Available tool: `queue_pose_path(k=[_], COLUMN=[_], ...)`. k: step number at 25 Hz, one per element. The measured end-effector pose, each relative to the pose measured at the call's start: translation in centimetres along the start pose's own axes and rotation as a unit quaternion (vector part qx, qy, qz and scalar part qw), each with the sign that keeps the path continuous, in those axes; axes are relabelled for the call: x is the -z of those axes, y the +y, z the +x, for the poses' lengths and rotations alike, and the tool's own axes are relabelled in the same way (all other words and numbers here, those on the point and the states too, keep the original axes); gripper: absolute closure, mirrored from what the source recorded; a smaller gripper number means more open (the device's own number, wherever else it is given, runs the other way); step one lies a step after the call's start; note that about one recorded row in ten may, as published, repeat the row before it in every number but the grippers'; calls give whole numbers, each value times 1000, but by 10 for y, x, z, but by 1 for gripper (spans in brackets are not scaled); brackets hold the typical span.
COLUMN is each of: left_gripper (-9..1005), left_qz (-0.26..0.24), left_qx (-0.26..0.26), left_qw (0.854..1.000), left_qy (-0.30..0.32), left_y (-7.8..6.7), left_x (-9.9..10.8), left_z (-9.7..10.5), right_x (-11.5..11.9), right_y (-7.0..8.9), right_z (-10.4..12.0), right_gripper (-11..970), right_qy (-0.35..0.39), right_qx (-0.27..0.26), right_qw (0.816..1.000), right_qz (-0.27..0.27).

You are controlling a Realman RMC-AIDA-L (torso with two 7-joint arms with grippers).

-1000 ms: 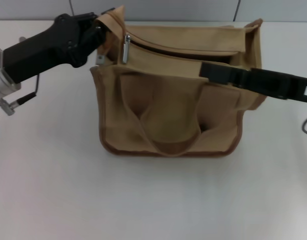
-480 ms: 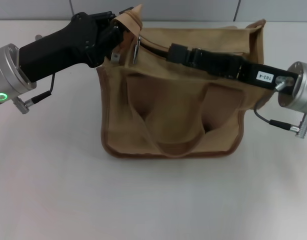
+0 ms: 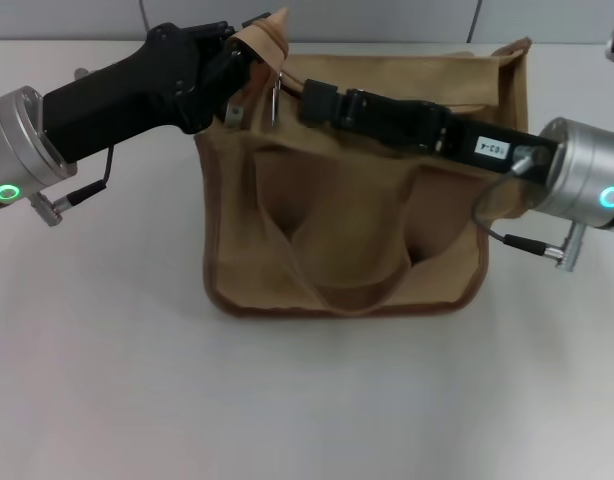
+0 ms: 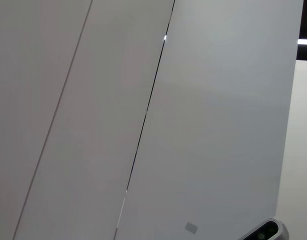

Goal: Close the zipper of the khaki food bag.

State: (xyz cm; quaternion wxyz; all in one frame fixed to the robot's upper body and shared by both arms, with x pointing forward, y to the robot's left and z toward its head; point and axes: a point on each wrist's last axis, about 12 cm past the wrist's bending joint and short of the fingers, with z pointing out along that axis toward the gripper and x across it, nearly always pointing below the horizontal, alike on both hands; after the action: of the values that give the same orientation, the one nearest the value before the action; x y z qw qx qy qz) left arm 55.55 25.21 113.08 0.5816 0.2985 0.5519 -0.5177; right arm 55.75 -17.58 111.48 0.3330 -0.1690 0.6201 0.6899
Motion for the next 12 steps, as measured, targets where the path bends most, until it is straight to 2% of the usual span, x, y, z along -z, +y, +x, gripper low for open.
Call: queue_pose_path(k=[12], left_gripper=[966], left_qz=[-4], left_qx=[-1], left_qw=[1000], left_qy=[3], left_y=[3], left_x=[-7], left_z=[0], right_x=[-22], right_y=[-11], right_z=[-4], right_gripper=[199], right_qy=[6], right_qx=[1], right_qw=[999], right_qz=[32])
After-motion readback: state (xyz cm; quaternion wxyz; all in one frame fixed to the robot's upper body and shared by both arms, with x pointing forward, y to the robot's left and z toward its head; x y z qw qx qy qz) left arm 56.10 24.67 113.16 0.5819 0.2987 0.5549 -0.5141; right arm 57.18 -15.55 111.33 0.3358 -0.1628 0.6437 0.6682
